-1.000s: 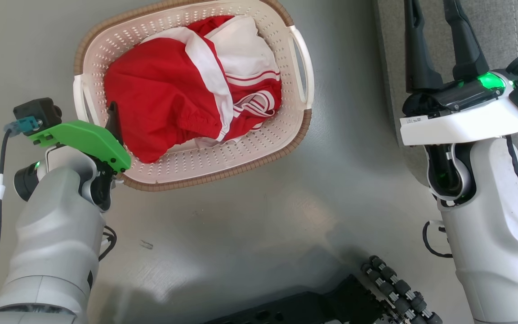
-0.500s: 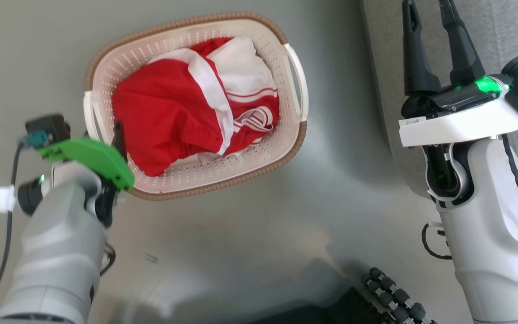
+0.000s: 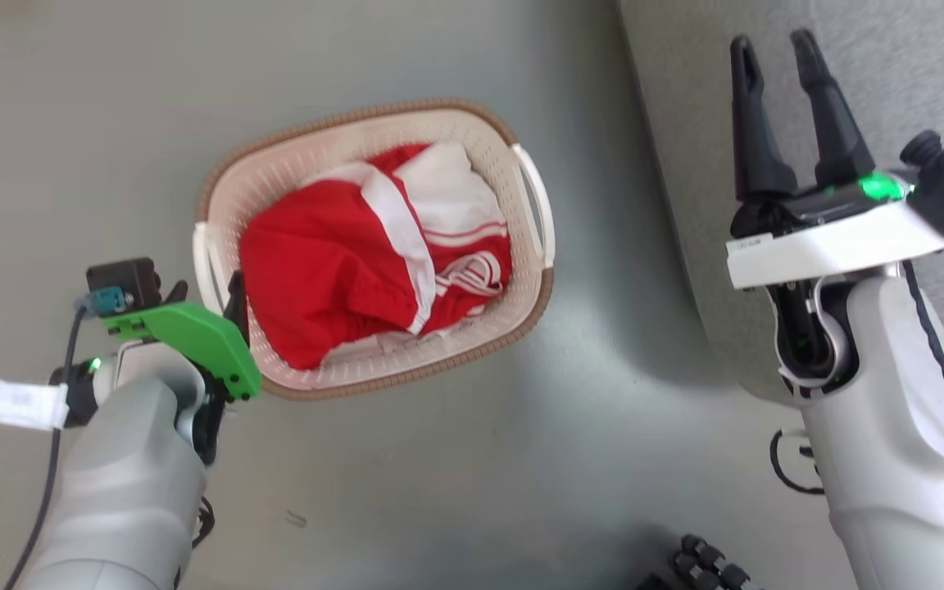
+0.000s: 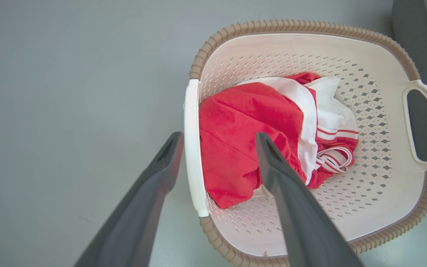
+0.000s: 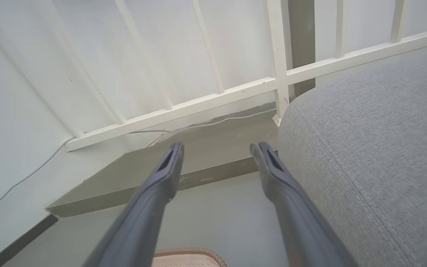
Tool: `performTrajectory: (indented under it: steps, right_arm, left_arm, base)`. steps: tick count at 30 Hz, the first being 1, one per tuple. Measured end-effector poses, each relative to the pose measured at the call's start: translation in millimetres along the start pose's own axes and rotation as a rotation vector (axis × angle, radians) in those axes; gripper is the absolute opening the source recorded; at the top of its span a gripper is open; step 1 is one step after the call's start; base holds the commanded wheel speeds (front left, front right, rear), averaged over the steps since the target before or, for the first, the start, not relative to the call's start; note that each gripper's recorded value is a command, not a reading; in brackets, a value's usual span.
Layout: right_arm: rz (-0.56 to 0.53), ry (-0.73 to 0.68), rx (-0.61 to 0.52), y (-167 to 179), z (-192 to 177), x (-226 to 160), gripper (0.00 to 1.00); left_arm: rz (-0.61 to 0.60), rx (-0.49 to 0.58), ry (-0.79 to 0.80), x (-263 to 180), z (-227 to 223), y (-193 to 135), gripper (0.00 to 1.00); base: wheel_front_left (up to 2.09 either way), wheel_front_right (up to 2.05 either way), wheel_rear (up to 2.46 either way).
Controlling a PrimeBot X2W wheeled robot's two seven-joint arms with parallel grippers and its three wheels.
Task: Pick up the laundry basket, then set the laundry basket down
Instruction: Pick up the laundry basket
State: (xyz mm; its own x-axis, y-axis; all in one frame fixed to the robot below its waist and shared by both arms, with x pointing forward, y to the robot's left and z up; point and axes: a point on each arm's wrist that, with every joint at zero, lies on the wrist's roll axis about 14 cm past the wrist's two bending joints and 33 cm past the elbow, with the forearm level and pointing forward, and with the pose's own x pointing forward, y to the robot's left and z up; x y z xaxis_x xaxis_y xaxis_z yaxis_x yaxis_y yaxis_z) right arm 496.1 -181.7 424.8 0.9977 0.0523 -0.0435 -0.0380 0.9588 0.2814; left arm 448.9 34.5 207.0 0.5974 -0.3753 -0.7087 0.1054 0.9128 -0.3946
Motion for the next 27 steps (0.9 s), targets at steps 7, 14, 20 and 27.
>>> performTrajectory:
  steps: [7,14,20,27]
  right_arm:
    - [-0.008,-0.031,0.004,2.8,19.4,-14.5,1.0]
    - [0.009,-0.046,-0.001,13.8,31.9,-31.4,1.0]
    - [0.028,-0.07,0.001,24.1,44.7,-44.7,1.0]
    - [0.04,-0.099,0.009,32.8,58.5,-63.7,1.0]
  left_arm:
    - [-0.024,0.038,-0.108,-21.8,32.5,-13.3,1.0]
    - [-0.069,0.077,-0.229,-47.8,68.2,-34.1,1.0]
    - [-0.131,0.092,-0.357,-76.5,99.5,-59.6,1.0]
    - [-0.166,0.092,-0.503,-115.3,133.4,-75.1,1.0]
  base:
    - [0.0,0.0,0.0]
    - [0.0,0.0,0.0]
    - [0.0,0.0,0.0]
    - [0.0,0.0,0.0]
